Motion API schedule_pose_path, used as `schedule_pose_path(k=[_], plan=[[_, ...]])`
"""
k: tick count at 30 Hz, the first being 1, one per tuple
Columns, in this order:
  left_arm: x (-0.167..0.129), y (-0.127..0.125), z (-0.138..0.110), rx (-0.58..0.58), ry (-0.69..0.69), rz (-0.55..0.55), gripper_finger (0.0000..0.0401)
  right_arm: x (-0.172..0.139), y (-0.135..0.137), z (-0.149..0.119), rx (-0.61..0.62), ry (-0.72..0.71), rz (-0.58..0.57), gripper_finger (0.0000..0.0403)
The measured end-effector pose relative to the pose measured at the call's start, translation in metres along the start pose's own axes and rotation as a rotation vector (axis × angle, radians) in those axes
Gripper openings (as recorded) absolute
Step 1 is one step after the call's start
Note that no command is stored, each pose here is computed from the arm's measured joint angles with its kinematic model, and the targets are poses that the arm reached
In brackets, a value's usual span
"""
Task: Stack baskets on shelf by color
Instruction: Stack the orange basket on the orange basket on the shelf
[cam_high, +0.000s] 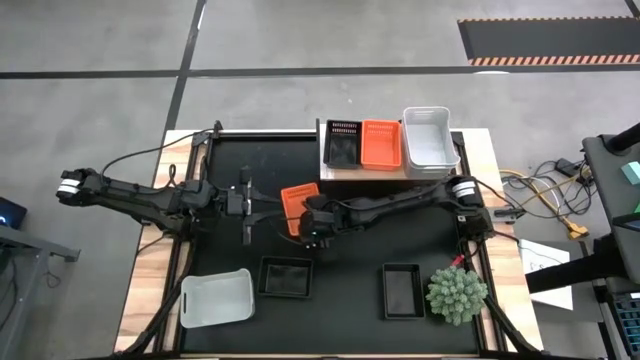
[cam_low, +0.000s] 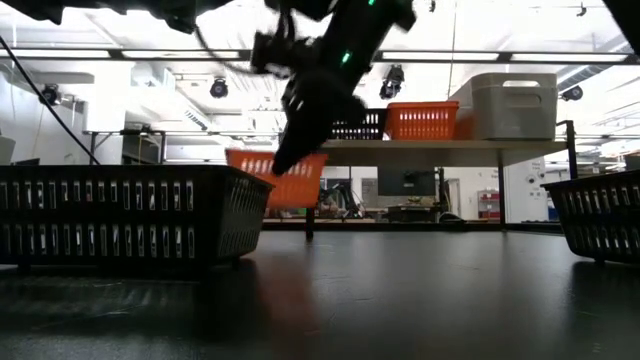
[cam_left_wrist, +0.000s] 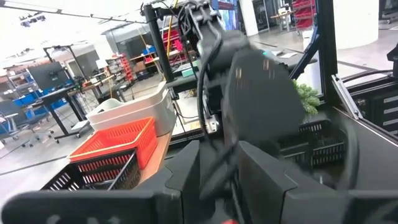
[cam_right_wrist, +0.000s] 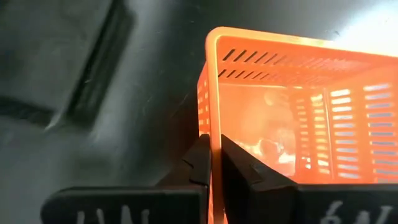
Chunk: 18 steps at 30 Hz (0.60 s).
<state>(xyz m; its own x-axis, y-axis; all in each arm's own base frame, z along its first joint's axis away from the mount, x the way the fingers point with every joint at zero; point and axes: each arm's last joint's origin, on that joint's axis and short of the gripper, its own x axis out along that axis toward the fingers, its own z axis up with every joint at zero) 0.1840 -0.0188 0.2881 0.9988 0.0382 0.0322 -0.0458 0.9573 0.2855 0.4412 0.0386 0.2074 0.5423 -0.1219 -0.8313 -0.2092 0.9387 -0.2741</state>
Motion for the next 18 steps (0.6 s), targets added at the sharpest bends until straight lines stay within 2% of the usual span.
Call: schedule_pose_path(k=[6,14,18], plan=[[0.000,0.000,0.000,0.000,0.000,0.000,0.0091,-0.061,0.011,0.007,-0.036,-0.042,0.020,0.0009],[0.000,0.001,0.002,-0.003,-0.017,0.005,0.0091,-0.146,0.011,0.012,-0.026,-0.219,0.003,0.0009],[0.000,0.001,0.002,-0.004,-0.024,0.007,0.0091,-0.177,0.009,0.010,-0.021,-0.294,-0.002,0.0009]])
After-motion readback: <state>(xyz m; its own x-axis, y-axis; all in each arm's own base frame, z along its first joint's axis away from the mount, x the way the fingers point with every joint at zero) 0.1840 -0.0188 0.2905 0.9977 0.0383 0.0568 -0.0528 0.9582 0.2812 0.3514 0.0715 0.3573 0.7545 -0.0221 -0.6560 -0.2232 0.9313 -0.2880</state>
